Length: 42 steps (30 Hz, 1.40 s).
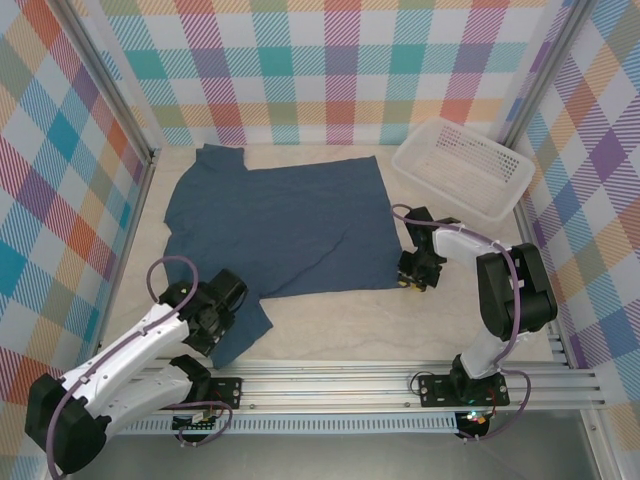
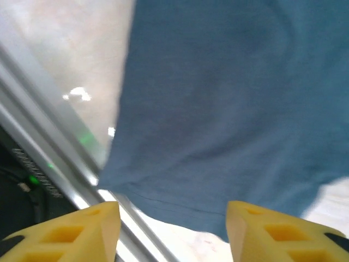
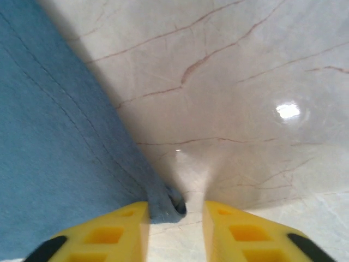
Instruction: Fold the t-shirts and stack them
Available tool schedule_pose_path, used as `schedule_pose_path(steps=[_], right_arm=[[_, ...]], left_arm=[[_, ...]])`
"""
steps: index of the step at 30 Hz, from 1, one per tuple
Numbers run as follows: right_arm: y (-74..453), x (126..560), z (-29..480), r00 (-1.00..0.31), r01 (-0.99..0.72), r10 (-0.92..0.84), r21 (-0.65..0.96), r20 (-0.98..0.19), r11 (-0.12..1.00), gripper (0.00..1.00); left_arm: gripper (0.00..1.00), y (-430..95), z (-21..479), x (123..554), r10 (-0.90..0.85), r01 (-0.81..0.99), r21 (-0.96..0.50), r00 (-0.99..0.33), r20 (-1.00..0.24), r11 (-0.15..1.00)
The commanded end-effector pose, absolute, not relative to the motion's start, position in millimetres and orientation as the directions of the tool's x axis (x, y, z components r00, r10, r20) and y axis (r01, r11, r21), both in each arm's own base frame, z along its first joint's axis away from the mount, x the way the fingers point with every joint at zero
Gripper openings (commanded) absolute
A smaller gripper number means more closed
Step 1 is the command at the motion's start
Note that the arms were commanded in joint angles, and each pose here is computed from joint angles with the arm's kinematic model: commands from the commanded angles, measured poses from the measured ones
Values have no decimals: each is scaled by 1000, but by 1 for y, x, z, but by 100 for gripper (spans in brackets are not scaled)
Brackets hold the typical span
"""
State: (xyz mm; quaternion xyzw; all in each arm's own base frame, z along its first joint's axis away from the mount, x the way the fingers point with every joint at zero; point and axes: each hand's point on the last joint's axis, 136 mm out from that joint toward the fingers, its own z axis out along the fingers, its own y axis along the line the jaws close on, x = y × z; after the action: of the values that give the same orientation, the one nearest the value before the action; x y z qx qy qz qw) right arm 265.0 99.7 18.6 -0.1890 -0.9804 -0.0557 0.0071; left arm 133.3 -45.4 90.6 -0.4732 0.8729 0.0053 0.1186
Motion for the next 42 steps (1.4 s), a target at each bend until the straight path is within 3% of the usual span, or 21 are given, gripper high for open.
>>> schedule_pose_path(steps=[1, 4, 9, 13, 17, 23, 30, 39, 42], right_arm=[[100, 269, 47, -928, 366, 371, 132, -18, 921, 36], [110, 281, 69, -927, 349, 368, 203, -65, 915, 37], [140, 300, 86, -944, 260, 310, 324, -110, 910, 35], [174, 313, 92, -963, 165, 241, 452, -117, 877, 35], [194, 324, 94, -971, 126, 213, 517, -112, 847, 35], [202, 347, 83, -969, 150, 230, 515, -94, 844, 38], [218, 372, 71, -972, 168, 227, 510, -57, 844, 39], [231, 385, 53, -972, 197, 235, 450, -29, 871, 39], [233, 380, 57, -972, 186, 229, 441, -46, 878, 39]], left_arm=[[55, -57, 130, 173, -813, -772, -258, -534, -234, 581], [50, -51, 142, 210, -849, -778, -343, -502, -164, 526], [37, 2, 130, 286, -899, -835, -333, -416, -137, 437], [31, 37, 92, 346, -927, -884, -278, -360, -108, 376], [29, 64, 50, 373, -950, -930, -196, -302, -79, 312], [29, 104, 13, 384, -958, -959, -64, -272, -88, 278], [29, 158, -11, 366, -987, -990, 0, -141, -78, 141], [29, 160, -13, 366, -991, -991, -40, -129, -47, 131], [35, 146, -1, 388, -980, -972, -128, -197, -16, 197]])
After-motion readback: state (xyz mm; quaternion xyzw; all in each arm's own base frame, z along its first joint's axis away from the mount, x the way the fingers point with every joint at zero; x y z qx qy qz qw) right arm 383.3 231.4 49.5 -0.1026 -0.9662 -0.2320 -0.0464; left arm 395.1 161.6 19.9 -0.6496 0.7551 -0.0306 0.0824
